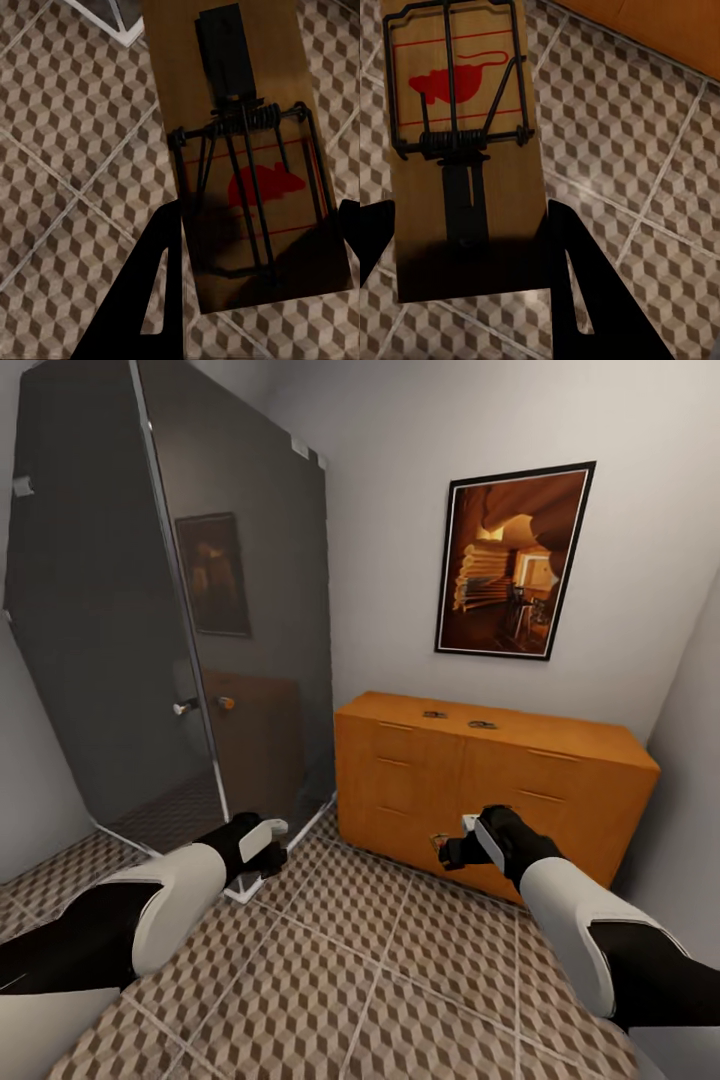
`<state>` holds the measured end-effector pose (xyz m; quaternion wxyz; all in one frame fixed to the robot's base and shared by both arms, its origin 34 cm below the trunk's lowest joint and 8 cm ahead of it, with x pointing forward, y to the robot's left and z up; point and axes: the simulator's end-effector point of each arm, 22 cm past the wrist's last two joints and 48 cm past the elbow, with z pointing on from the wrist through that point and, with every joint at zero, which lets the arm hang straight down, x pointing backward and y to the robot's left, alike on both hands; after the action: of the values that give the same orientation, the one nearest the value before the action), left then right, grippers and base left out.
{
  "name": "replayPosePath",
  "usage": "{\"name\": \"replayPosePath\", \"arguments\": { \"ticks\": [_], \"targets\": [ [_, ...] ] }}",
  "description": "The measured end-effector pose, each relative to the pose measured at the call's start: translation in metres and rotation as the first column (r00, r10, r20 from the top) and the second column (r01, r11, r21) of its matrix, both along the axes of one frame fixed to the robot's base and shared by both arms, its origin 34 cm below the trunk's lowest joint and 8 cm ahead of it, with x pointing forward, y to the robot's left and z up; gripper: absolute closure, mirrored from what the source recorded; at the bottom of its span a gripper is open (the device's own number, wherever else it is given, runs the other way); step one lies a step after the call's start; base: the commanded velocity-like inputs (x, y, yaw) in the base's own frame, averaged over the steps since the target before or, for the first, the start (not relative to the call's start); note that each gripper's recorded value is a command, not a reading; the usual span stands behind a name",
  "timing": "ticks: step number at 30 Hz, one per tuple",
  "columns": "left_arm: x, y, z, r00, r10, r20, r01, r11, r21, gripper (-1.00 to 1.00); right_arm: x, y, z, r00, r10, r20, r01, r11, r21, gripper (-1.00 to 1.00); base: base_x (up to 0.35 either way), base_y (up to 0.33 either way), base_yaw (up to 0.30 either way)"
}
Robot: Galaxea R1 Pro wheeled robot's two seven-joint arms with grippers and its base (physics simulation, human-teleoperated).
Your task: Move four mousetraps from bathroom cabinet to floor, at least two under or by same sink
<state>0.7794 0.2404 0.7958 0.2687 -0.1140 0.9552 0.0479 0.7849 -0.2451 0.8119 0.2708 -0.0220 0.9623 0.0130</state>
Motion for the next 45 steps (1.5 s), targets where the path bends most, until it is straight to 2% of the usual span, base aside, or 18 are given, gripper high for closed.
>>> {"name": "replayPosePath", "arguments": {
  "ticks": [7,13,18,29,45],
  "targets": [
    [-0.017,0.004,-0.026,0.999,0.009,-0.031,-0.009,1.0,0.001,1.0,0.0,0.01,-0.001,1.0,0.011,0.0,-0.011,1.0,0.007,1.0,0.0,0.0,0.3],
    [-0.015,0.025,-0.035,0.997,0.061,0.036,-0.061,0.998,0.011,1.0,-0.001,0.01,-0.002,1.0,0.012,-0.005,-0.012,1.0,0.005,1.0,0.0,0.0,0.3],
    [-0.015,0.032,-0.038,0.995,0.077,0.056,-0.078,0.997,0.015,1.0,-0.002,0.009,-0.002,1.0,0.011,-0.006,-0.011,1.0,0.006,1.0,0.0,0.0,0.221],
    [-0.015,0.034,-0.038,0.995,0.077,0.062,-0.078,0.997,0.021,1.0,-0.002,0.009,-0.002,1.0,0.013,-0.006,-0.013,1.0,0.009,1.0,0.0,0.0,0.072],
    [-0.015,0.034,-0.038,0.995,0.079,0.063,-0.08,0.997,0.018,1.0,-0.002,0.01,-0.003,1.0,0.013,-0.008,-0.013,1.0,0.014,1.0,0.0,0.0,0.263]
  ]
}}
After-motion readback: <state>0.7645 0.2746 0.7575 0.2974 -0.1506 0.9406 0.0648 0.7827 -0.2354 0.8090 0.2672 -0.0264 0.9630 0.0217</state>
